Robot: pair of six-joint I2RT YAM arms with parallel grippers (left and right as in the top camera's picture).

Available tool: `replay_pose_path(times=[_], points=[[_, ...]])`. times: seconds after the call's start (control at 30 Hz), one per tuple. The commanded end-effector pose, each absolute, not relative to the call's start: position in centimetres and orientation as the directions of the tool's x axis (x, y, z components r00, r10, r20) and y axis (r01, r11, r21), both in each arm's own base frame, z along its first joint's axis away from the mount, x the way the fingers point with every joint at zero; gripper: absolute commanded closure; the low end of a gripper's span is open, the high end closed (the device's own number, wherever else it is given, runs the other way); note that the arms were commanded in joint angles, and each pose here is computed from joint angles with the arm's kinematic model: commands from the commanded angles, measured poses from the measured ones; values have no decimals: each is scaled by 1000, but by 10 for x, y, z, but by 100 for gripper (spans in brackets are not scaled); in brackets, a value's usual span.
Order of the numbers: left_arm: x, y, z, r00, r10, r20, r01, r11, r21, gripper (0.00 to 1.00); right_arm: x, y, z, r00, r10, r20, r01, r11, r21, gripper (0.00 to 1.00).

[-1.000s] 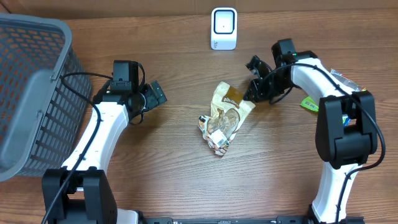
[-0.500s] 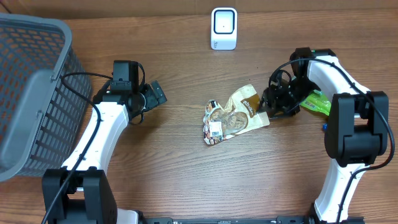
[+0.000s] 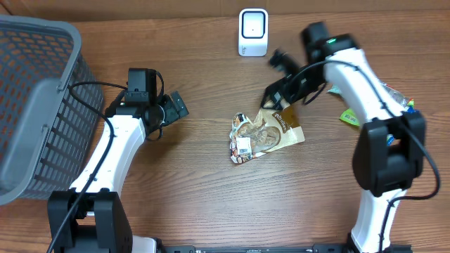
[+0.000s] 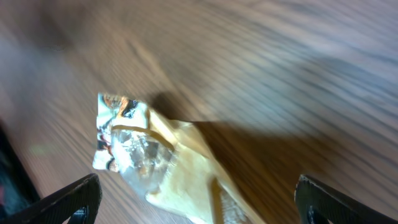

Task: Scan the item barcode
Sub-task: 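Grasp the bread bag with the right gripper, adjusting the grip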

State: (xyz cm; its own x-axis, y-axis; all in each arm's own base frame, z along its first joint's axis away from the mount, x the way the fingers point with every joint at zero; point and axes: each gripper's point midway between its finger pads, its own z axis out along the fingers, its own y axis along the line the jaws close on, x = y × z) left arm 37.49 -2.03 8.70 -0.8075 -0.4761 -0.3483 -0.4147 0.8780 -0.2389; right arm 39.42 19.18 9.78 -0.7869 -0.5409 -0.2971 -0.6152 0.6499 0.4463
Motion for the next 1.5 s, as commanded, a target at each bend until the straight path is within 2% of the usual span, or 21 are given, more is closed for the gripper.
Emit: replay_pose_path(times=[0.0, 0.17, 0.33, 0.4, 0.47, 0.53, 0.57, 0.7, 0.83, 0.97, 1.0, 1.03, 1.07, 1.13, 1.2, 1.37, 1.47], points=[[381, -21, 97, -796, -476, -375, -411, 879, -243, 0, 373, 206, 71, -661, -699, -274, -748, 582, 319, 0], [381, -21, 97, -796, -476, -375, -411, 879, -243, 0, 360, 197, 48, -651, -732, -200, -755, 597, 272, 0], [381, -21, 97, -796, -476, -375, -411, 879, -243, 0, 352, 184, 39, -695, -704, -147, -710, 640, 295, 1], [381, -21, 97, -796, -476, -375, -411, 879, -243, 0, 347, 185, 37, -705, -695, -144, -697, 639, 326, 25], [381, -21, 97, -796, -476, -375, -411, 879, -243, 0, 343, 186, 35, -736, -665, -128, -660, 663, 353, 62], [381, -21, 97, -796, -476, -375, -411, 879, -243, 0, 340, 184, 31, -766, -635, -102, -623, 693, 361, 87], [381, -21, 97, -796, -476, -375, -411, 879, -243, 0, 340, 184, 30, -783, -615, -91, -602, 713, 361, 96], [381, -21, 97, -796, -476, -375, -411, 879, -243, 0, 348, 183, 27, -880, -472, -55, -459, 814, 356, 96], [381, -21, 97, -796, -476, -375, -411, 879, -243, 0, 374, 170, 27, -990, -139, -14, -136, 928, 348, 96], [381, -21, 97, -796, -476, -375, -411, 879, -243, 0, 388, 149, 28, -986, 158, 56, 168, 919, 356, 96], [381, -21, 97, -796, -476, -375, -411, 879, -243, 0, 389, 147, 29, -983, 173, 67, 185, 910, 371, 91], [381, -21, 97, -796, -476, -375, -411, 879, -243, 0, 388, 148, 32, -984, 163, 75, 180, 901, 394, 73], [381, -21, 97, -796, -476, -375, -411, 879, -243, 0, 387, 150, 34, -989, 130, 75, 150, 895, 420, 51], [381, -21, 97, -796, -476, -375, -411, 879, -243, 0, 384, 154, 43, -998, 30, 56, 53, 878, 475, 18], [381, -21, 97, -796, -476, -375, -411, 879, -243, 0, 384, 151, 53, -998, -50, 25, -32, 877, 480, 11], [381, -21, 97, -796, -476, -375, -411, 879, -243, 0, 394, 153, 106, -942, -306, -135, -333, 822, 462, 17], [381, -21, 97, -796, -476, -375, -411, 879, -243, 0, 404, 161, 131, -872, -422, -247, -489, 763, 422, 11]])
